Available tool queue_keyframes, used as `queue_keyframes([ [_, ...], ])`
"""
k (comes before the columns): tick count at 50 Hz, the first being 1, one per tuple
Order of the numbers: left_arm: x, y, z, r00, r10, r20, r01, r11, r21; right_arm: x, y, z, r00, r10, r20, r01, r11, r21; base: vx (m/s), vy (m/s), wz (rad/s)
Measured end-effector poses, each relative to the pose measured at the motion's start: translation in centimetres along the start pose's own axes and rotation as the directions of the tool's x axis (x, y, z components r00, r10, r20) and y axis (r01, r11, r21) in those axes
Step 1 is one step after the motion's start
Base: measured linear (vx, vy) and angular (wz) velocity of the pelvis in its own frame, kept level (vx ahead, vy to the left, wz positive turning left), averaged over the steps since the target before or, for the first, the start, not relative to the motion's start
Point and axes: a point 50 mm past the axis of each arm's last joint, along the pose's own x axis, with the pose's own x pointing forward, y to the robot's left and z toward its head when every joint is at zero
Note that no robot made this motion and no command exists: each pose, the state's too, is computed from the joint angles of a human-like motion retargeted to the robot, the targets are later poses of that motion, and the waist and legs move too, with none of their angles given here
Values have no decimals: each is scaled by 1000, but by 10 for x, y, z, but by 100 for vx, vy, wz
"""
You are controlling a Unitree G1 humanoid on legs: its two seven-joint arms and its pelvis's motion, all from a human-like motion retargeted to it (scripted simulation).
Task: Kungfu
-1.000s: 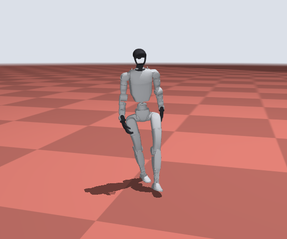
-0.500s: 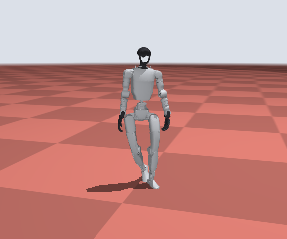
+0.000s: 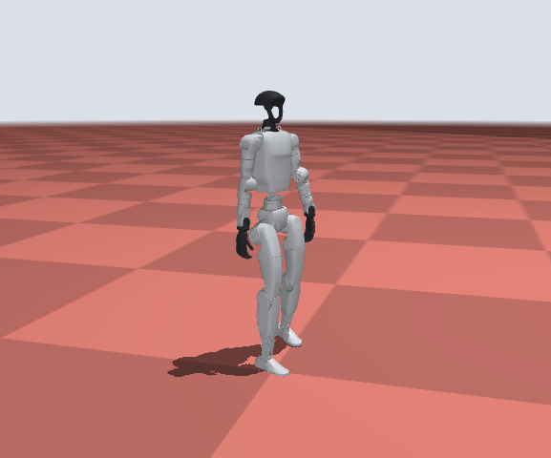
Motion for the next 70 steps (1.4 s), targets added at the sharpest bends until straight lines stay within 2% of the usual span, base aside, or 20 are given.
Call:
queue_keyframes([
  [2,2,-16,-32,992,-20,-121,2,990,-144,2,-2,3,998,62,-25,-63,997,-53,-27,-55,171],
  [5,0,-38,-66,979,-89,-182,10,918,-396,7,-14,17,992,125,-37,-129,977,-167,-32,-39,-54],
  [8,-4,-55,-90,965,-169,-200,36,842,-539,11,-32,28,988,153,-33,-156,971,-180,-19,-25,94],
  [10,-4,-66,-101,963,-177,-205,28,818,-574,11,-42,30,988,152,-29,-155,977,-149,-7,-20,93],
  [18,-1,-83,-96,968,-188,-165,57,808,-586,13,-43,45,997,77,31,-80,993,90,-10,-9,38],
  [22,2,-72,-81,976,-163,-143,60,837,-544,12,-30,46,991,123,56,-131,978,163,3,-3,49],
  [27,6,-44,-44,996,-91,-12,73,869,-489,10,1,51,981,178,74,-182,982,47,-3,-6,77],
  [32,2,-6,12,991,4,137,47,929,-368,7,9,60,983,78,163,-62,993,-105,-9,-6,3],
  [36,-2,1,41,977,8,213,56,955,-292,6,5,45,990,0,142,31,976,-214,5,-2,39],
  [40,-3,-4,60,958,-13,285,85,967,-239,5,-7,26,992,-89,85,105,972,-210,9,-4,37],
  [45,-2,-12,64,940,-40,339,110,975,-192,3,-14,11,991,-130,-7,128,985,-117,0,-18,8],
  [50,4,-23,30,970,-70,232,119,972,-203,4,-15,14,991,-136,-10,135,990,-50,-8,-26,-24],
  [57,2,-38,-57,986,-126,-108,93,958,-272,5,-11,26,986,-156,59,160,985,-66,-12,-42,3],
  [62,-7,-40,-102,957,-112,-267,26,952,-305,3,-7,9,996,-88,-6,87,992,-89,-2,-53,35],
  [64,-4,-42,-94,966,-82,-245,-2,946,-325,3,-7,8,999,-25,-43,22,997,-74,-21,-42,30],
  [70,8,-49,-35,1000,1,-16,-8,890,-456,10,-24,25,993,93,-75,-97,994,-51,-11,-13,98],
])
